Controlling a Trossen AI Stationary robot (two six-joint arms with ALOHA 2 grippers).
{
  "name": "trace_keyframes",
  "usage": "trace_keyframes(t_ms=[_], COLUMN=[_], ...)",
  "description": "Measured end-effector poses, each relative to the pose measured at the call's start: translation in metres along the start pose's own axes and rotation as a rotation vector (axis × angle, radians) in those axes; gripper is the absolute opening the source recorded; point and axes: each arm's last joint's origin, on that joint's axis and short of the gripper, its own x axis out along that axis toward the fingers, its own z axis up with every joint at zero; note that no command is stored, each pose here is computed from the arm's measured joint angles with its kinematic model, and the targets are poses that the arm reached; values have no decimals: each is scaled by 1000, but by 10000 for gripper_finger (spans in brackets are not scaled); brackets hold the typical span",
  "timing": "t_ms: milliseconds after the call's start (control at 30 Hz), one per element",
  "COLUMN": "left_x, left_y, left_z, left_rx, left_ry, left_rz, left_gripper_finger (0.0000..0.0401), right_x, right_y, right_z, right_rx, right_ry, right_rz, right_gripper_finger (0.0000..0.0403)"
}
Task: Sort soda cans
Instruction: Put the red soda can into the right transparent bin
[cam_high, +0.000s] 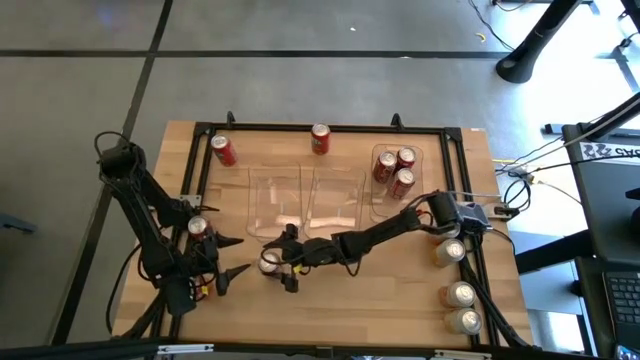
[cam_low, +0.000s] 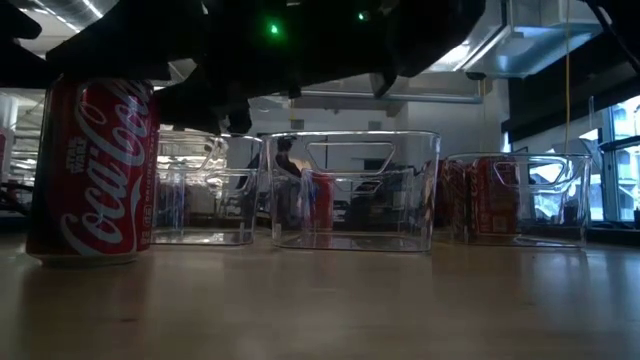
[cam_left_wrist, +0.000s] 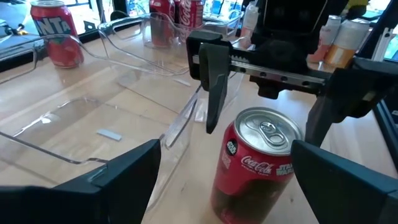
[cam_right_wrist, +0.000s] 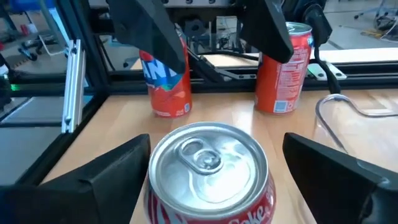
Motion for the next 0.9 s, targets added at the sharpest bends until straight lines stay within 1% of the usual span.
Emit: trace_keyframes(t_ms=[400, 567, 700, 833, 900], left_x=[0, 0, 0, 0, 0], left_y=[0, 0, 0, 0, 0], left_z=[0, 0, 0, 0, 0], left_rx=[6, 3, 5, 6, 6], left_ry=[0, 0, 1, 1, 1], left_rz=[0, 0, 0, 0, 0], left_gripper_finger=[345, 345, 345, 345, 345], right_x=[0, 0, -1, -2, -2], right_y=[1, 4, 11, 16, 16], right_z=[-1, 0, -1, -2, -3], right_rx=[-8, -4, -12, -25, -42], right_ry=[-6, -22, -19, -17, -12], right_rz=[4, 56, 82, 90, 73], right_gripper_finger=[367, 367, 367, 367, 367])
